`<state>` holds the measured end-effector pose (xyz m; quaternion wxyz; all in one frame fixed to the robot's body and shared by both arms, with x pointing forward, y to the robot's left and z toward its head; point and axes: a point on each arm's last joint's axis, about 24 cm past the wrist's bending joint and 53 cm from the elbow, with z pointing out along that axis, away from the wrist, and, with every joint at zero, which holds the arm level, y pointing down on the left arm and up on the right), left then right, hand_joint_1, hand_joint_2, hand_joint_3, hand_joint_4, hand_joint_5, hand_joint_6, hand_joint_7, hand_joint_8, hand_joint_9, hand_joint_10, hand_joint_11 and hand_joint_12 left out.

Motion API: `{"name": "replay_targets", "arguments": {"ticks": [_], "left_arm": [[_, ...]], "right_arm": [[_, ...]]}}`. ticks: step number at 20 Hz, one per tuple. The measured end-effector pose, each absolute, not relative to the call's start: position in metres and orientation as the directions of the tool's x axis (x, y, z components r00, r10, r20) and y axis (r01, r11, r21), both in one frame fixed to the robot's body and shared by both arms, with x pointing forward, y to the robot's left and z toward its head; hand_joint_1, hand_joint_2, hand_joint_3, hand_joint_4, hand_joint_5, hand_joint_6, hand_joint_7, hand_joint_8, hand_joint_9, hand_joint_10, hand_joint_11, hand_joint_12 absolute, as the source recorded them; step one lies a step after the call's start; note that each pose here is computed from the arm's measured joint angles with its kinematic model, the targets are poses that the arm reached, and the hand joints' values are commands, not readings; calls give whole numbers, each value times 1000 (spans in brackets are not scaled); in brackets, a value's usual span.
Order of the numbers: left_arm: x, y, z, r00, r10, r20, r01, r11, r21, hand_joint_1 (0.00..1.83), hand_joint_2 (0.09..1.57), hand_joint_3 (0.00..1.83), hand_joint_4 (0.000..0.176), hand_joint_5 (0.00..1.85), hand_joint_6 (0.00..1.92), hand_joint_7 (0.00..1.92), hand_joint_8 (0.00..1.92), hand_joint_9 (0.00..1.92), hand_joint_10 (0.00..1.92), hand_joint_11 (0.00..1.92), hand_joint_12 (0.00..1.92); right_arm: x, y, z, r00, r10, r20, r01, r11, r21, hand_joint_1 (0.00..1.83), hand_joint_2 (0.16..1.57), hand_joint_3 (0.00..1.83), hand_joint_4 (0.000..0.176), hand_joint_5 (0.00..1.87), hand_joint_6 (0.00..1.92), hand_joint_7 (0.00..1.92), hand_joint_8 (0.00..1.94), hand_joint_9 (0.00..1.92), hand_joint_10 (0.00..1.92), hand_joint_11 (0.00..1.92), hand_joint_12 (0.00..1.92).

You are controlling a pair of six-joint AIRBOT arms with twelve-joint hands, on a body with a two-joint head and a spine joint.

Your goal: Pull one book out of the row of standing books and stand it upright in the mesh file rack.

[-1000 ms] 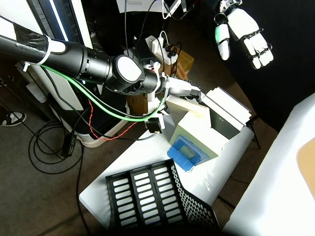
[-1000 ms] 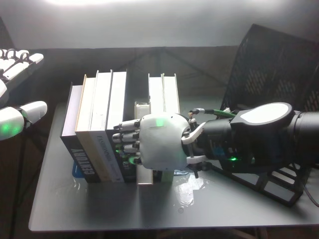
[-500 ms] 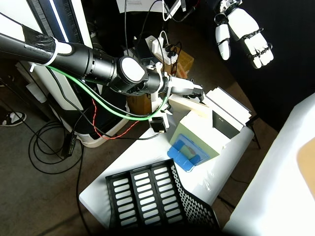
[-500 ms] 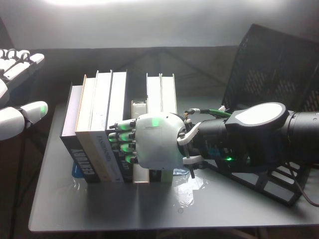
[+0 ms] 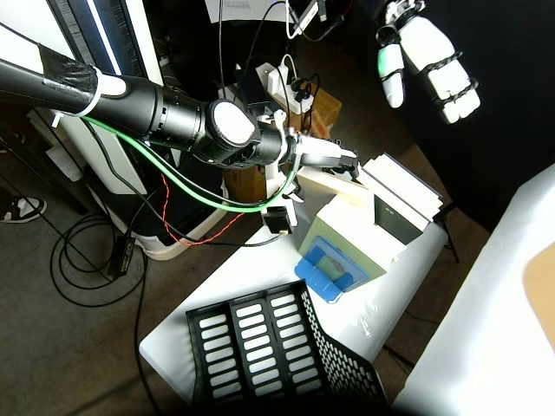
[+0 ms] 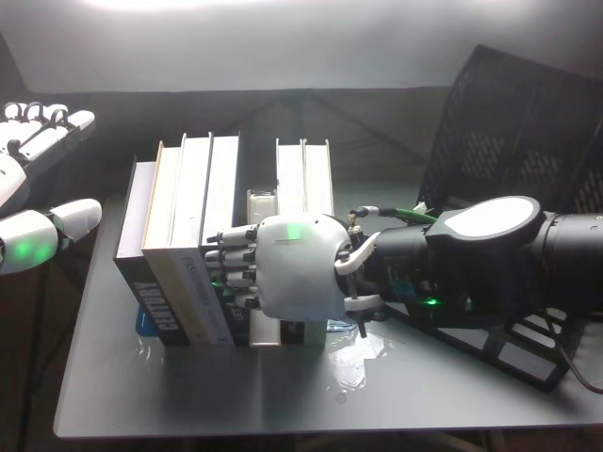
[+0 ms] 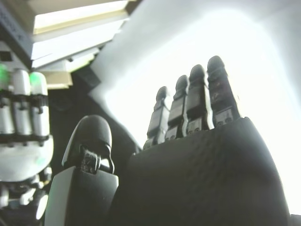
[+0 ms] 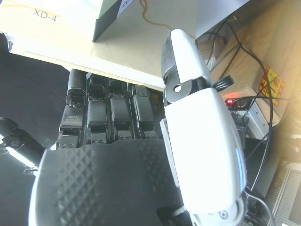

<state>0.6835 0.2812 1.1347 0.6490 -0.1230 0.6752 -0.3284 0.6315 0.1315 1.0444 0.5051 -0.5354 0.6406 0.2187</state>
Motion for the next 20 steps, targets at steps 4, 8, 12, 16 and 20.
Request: {"name": "replay_targets", "arguments": {"ticks": [4,8,12,16,20], "left_arm": [[686,280,1128,-136,-592,-794,251,755,-606,12,1394,0,106,0,0,0,0,0,0,0,0],[685,277,1124,-147,-588,-795,254,754,-605,43,1375,0,120,0,0,0,0,0,0,0,0],[686,278,1125,-144,-593,-792,251,753,-609,17,1390,1,79,0,0,0,0,0,0,0,0],[686,279,1128,-132,-599,-790,256,749,-611,0,1381,0,99,0,0,0,0,0,0,0,0],[685,279,1132,-117,-615,-780,257,739,-622,0,1372,0,99,0,0,0,0,0,0,0,0]], "right_arm": [[637,132,1043,76,-464,-883,-905,340,-257,1055,1119,0,0,438,17,212,0,119,21,0,699],[637,131,1043,71,-463,-884,-904,345,-254,1055,1119,0,0,439,17,212,0,119,21,0,700],[636,131,1043,76,-466,-881,-903,342,-258,1055,1119,0,0,439,16,212,0,119,21,0,700],[631,131,1040,73,-468,-881,-908,334,-253,1055,1119,0,0,439,15,212,0,119,21,0,700],[628,132,1039,73,-469,-880,-910,330,-252,1055,1119,0,0,439,15,212,0,119,21,0,701]]}}
